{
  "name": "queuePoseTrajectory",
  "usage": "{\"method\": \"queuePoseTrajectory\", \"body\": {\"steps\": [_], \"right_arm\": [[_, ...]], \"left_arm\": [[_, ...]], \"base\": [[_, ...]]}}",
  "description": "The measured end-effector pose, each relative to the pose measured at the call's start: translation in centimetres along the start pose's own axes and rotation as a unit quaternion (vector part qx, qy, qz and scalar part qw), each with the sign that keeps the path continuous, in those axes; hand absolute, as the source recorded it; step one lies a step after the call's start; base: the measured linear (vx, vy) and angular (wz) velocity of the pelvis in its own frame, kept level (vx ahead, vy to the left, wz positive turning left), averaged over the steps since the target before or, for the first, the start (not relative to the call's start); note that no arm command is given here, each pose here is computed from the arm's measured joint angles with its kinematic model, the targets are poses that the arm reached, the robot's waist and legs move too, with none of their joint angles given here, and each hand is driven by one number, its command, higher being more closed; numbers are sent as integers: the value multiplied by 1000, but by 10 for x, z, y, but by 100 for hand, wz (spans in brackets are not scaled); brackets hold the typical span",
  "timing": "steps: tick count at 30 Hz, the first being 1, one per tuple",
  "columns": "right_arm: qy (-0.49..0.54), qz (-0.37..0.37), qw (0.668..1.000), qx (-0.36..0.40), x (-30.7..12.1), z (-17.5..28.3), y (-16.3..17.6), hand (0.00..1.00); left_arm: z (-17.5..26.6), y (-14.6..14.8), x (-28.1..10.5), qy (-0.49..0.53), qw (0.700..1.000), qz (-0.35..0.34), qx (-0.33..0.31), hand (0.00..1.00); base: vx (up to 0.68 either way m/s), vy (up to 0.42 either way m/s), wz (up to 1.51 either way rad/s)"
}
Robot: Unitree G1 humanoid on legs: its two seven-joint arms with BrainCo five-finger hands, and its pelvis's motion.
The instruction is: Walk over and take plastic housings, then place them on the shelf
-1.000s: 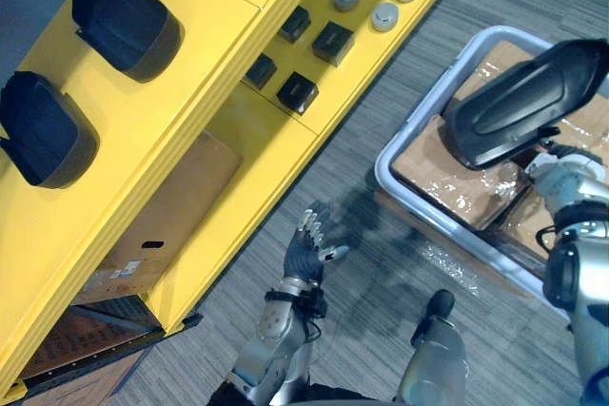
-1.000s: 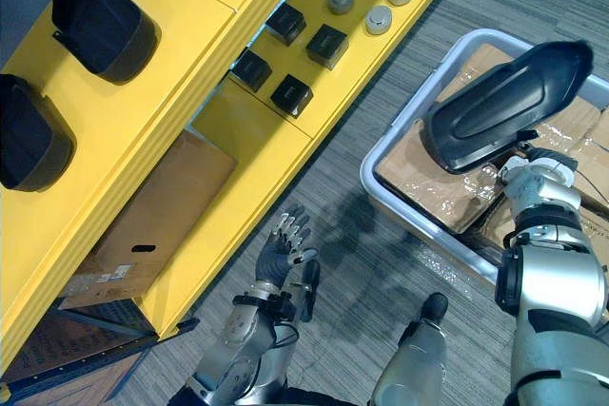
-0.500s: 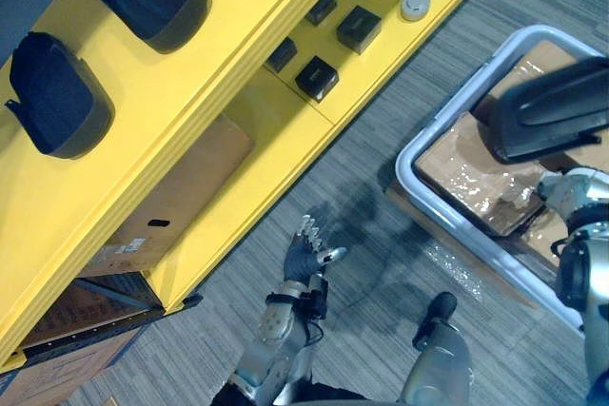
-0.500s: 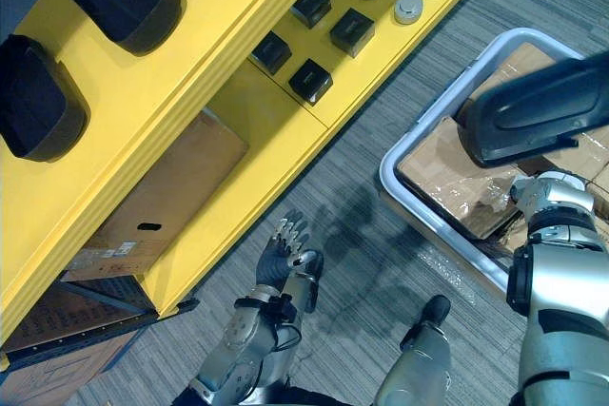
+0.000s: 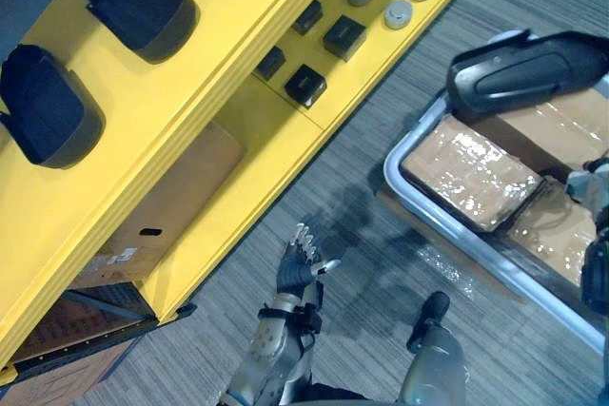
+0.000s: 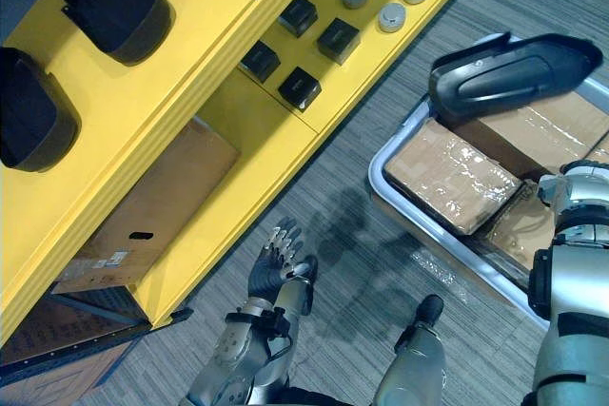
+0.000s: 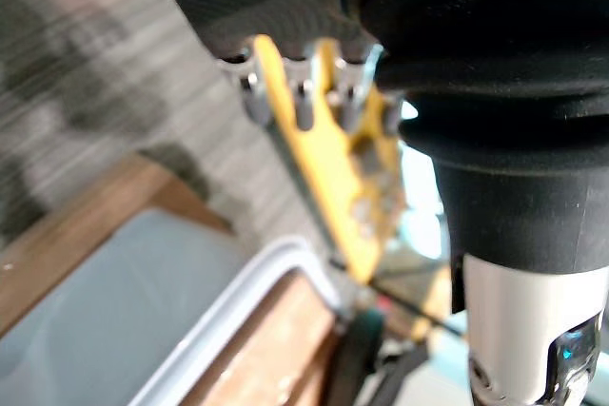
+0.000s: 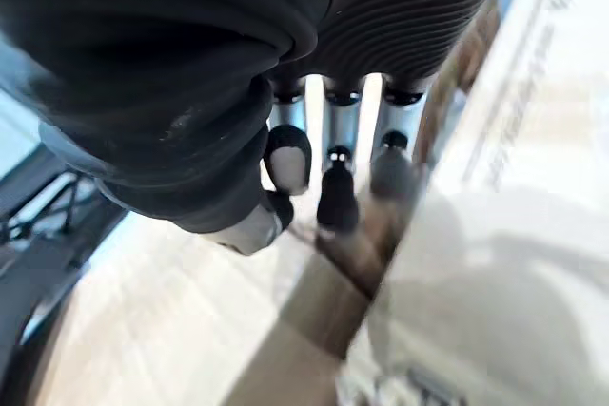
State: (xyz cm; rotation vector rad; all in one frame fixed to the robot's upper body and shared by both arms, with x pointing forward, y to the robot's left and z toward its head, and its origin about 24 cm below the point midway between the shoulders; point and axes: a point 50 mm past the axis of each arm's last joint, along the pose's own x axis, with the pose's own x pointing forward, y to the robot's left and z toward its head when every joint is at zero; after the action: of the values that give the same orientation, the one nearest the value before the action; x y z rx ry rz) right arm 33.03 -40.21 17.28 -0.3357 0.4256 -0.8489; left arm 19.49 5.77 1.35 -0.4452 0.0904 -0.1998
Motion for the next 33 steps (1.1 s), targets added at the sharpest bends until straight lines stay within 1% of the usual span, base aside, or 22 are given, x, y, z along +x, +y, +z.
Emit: {"method": "queuePoseTrajectory", "body": {"steps": [1, 2, 3, 4, 5, 7, 8, 9, 10, 16, 17, 21, 22, 24, 28, 31, 33], "right_arm": [[-49, -7, 999, 4, -4, 18, 1, 0], [-77, -10, 997, 8, -7, 29, 2, 0], [-141, -20, 990, 24, -15, 52, 2, 0], [-218, -35, 975, 34, -27, 76, 2, 0], [-256, -42, 965, 36, -34, 88, 2, 0], [-382, -53, 922, 37, -63, 122, 6, 0], [-408, -52, 911, 35, -69, 127, 8, 0], [-443, -54, 895, 19, -78, 133, 14, 0], [-458, -52, 887, -6, -82, 134, 21, 0], [-480, -25, 872, -93, -84, 129, 46, 0], [-484, -12, 864, -136, -86, 135, 53, 0], [-469, 17, 862, -189, -83, 136, 61, 0], [-452, 26, 866, -212, -79, 132, 65, 0], [-421, 37, 876, -230, -72, 125, 66, 0], [-339, 64, 908, -236, -55, 107, 65, 0], [-284, 76, 925, -240, -46, 96, 61, 0], [-259, 80, 930, -248, -42, 90, 60, 0]], "left_arm": [[-1, 1, -2, 2, 1000, 3, -1, 0], [-1, 1, -3, 3, 1000, 4, -2, 0], [-1, 2, -4, 2, 1000, 5, -1, 0], [1, 2, -3, -1, 1000, 4, -1, 0], [2, 3, -3, -3, 1000, 3, 0, 0], [4, 5, -3, -5, 1000, 2, 7, 0], [4, 6, -3, -4, 1000, 2, 8, 0], [4, 7, -3, -4, 1000, 2, 12, 0], [5, 7, -3, -5, 1000, 1, 12, 0], [2, 9, -2, -4, 1000, 2, 13, 0], [0, 12, 0, -1, 1000, 4, 18, 0], [-2, 14, 2, -1, 1000, -5, 26, 0], [-1, 16, 1, 0, 1000, -6, 31, 0], [-1, 20, 0, 1, 999, -8, 40, 0], [-8, 27, -1, 15, 999, 1, 49, 0], [-11, 29, -2, 21, 999, 4, 50, 0], [-11, 28, -2, 21, 999, 2, 49, 0]], "base": [[-3, 7, -7], [-2, 10, -8], [-1, 9, -14], [-1, 6, -15], [2, 0, -15], [10, -6, -10], [0, 0, 0], [46, -5, 4], [51, -3, 5], [33, -9, 12], [1, -25, 19], [-27, -39, 21], [-49, -30, 24], [-54, -25, 19], [-55, -13, 16], [-52, 11, 9], [-31, 4, 4]]}}
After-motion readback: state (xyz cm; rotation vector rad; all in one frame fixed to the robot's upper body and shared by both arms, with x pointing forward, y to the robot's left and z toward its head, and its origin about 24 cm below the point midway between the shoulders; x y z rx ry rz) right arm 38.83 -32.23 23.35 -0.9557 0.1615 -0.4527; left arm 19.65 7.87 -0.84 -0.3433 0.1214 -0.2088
